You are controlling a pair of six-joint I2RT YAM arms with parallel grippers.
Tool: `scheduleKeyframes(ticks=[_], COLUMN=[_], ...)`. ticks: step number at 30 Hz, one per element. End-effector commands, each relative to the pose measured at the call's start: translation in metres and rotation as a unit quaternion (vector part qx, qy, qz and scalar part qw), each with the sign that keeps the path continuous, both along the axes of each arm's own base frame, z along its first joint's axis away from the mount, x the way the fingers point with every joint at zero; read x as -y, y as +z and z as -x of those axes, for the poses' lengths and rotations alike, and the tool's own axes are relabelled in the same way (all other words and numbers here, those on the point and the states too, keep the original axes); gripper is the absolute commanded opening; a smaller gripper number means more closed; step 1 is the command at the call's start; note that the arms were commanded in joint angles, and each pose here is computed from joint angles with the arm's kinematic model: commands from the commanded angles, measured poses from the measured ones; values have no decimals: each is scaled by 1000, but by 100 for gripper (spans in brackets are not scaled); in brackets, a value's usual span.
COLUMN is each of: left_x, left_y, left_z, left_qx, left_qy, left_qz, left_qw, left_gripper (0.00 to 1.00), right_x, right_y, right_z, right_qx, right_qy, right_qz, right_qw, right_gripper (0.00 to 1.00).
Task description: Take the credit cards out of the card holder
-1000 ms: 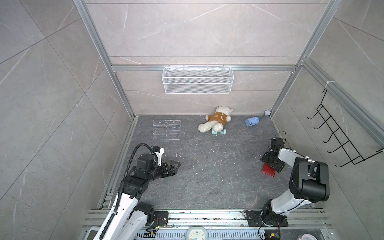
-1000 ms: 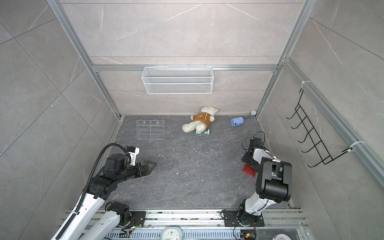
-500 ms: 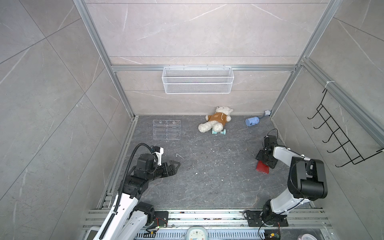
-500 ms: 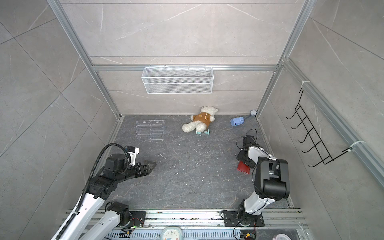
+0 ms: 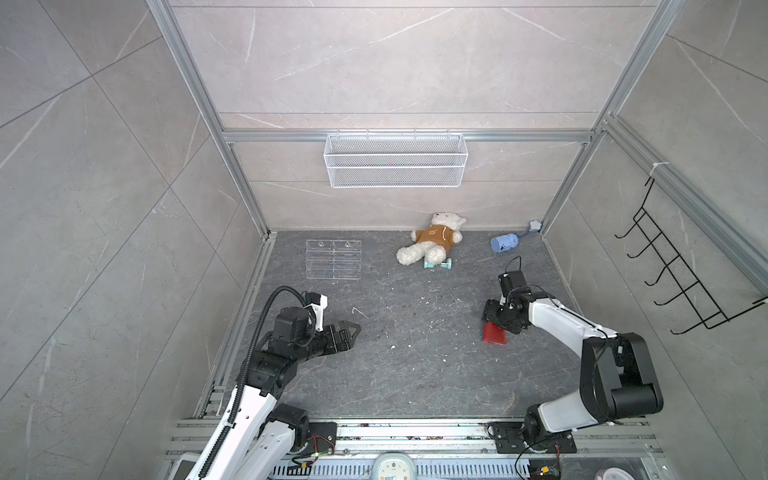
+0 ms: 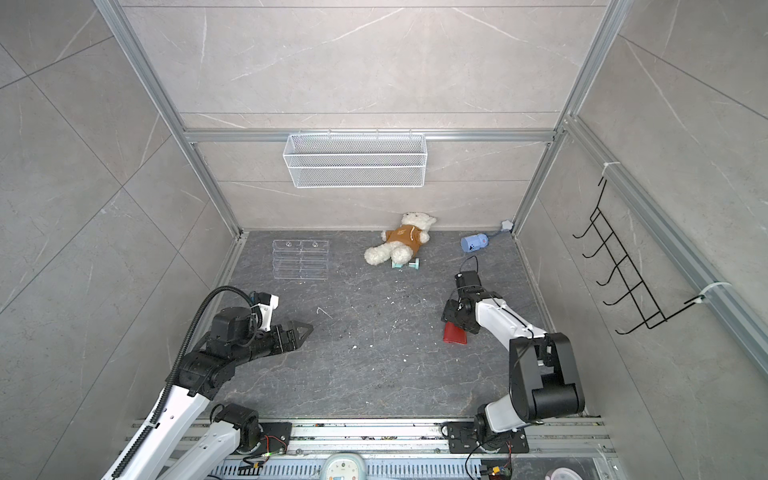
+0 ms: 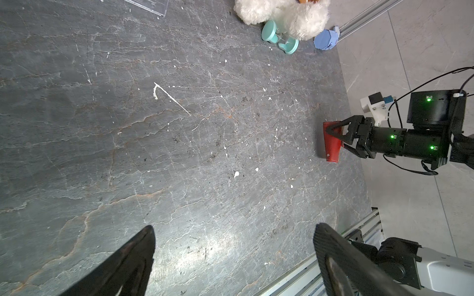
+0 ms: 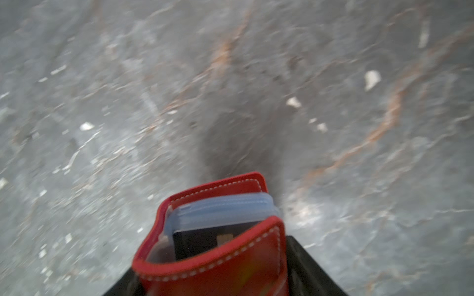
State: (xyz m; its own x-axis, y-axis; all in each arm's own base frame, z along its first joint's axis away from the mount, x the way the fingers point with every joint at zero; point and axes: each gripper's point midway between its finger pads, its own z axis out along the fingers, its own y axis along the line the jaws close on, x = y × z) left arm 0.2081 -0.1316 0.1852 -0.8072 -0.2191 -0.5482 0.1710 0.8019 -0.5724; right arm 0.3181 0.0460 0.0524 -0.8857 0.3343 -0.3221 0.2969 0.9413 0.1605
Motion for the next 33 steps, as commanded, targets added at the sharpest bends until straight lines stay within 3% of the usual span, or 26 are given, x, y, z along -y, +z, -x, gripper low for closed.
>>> scheduleKeyframes(ticks=[1,11,22,33], left_x=[3,12,12,11], left_y=[2,-2,-1,-1], left_z=[1,3,8,11], left_qx=[2,-11,-7,-6], left_qy=[-10,-18,-14,-12], left_qz=[0,33,47,49], left_qw=[1000,999,999,999], left_gripper=[97,97,96,97], right_x=[-23,-106,-227,-274], right_y=[8,23,14,-3], right_z=[17,44,71,76], right_qx=[-6,1,14,3], right_qy=[21,80,92,82], right_qz=[-17,-35,-58,-46], right_qw=[1000,996,994,996], right_gripper=[69,70,72,74])
